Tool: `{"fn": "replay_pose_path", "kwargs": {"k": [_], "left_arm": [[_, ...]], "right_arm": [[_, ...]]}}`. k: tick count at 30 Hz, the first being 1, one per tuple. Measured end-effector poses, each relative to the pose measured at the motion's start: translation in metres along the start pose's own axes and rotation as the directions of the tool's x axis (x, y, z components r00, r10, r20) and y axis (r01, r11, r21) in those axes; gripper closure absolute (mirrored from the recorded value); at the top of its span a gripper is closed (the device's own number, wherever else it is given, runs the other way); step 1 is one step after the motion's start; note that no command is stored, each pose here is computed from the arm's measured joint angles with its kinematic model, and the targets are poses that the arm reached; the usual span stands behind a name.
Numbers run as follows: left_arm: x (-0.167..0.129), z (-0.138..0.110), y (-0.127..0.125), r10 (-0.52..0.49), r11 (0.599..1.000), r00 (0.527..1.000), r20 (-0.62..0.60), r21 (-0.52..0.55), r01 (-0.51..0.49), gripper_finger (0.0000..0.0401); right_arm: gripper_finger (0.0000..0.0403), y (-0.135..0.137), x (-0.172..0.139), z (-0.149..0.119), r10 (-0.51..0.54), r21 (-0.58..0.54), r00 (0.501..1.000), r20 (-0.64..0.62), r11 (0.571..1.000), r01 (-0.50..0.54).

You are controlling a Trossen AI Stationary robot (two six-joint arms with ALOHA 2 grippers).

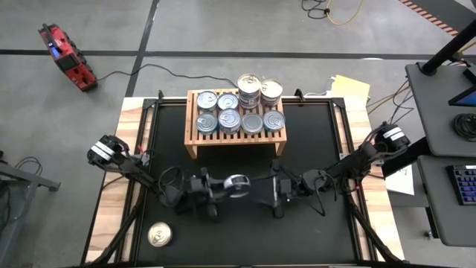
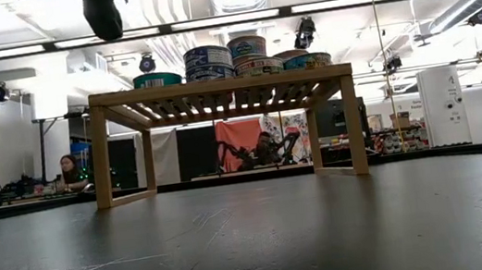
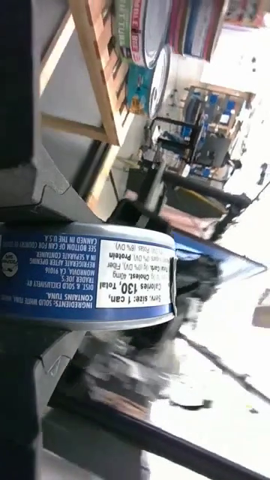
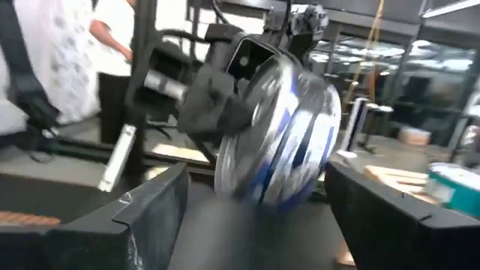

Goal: Stack canned seafood by type on shelf
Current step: Stack the blue tuna can on top of the blue tuna can

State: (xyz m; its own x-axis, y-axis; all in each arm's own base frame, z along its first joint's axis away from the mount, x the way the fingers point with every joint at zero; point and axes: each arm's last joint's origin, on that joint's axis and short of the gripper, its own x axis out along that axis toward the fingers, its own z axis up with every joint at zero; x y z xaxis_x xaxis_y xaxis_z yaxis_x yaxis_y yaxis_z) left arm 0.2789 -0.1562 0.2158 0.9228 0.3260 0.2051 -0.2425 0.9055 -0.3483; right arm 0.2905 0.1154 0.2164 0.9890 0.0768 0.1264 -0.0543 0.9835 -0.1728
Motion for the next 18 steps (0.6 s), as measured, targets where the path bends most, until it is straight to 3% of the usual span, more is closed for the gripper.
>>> {"fn": "replay_pose_path", "kwargs": {"k": [4,6,8,10,13,16,18], "left_arm": [[-0.006,0.018,0.004,-0.008,0.974,0.998,0.057,-0.224,0.021,0.0282],[-0.011,0.024,0.009,-0.012,0.925,0.998,0.059,-0.379,0.034,0.0282],[-0.018,0.025,0.017,-0.022,0.837,0.999,0.049,-0.546,0.045,0.0282],[-0.024,0.022,0.025,-0.029,0.72,0.999,0.032,-0.692,0.043,0.0282],[-0.031,0.014,0.034,-0.04,0.585,0.999,-0.003,-0.811,0.021,0.0282],[-0.033,0.007,0.037,-0.041,0.494,0.999,-0.021,-0.869,0.002,0.0282],[-0.033,0.003,0.038,-0.041,0.475,0.999,-0.032,-0.88,-0.009,0.0282]], "right_arm": [[0.0111,0.004,-0.009,0.012,-0.058,-0.15,0.997,-0.051,0.987,0.05],[0.0117,0.009,-0.015,0.02,-0.059,-0.254,0.997,-0.053,0.966,0.043],[0.0123,0.016,-0.02,0.025,-0.034,-0.398,0.998,-0.051,0.917,0.01],[0.0128,0.024,-0.024,0.028,-0.004,-0.557,0.999,-0.045,0.83,-0.021],[0.013,0.033,-0.025,0.029,0.026,-0.777,0.999,-0.044,0.627,-0.051],[0.0125,0.038,-0.019,0.027,0.029,-0.89,0.998,-0.053,0.453,-0.06],[0.0118,0.038,-0.011,0.025,0.013,-0.926,0.998,-0.057,0.374,-0.058]]}}
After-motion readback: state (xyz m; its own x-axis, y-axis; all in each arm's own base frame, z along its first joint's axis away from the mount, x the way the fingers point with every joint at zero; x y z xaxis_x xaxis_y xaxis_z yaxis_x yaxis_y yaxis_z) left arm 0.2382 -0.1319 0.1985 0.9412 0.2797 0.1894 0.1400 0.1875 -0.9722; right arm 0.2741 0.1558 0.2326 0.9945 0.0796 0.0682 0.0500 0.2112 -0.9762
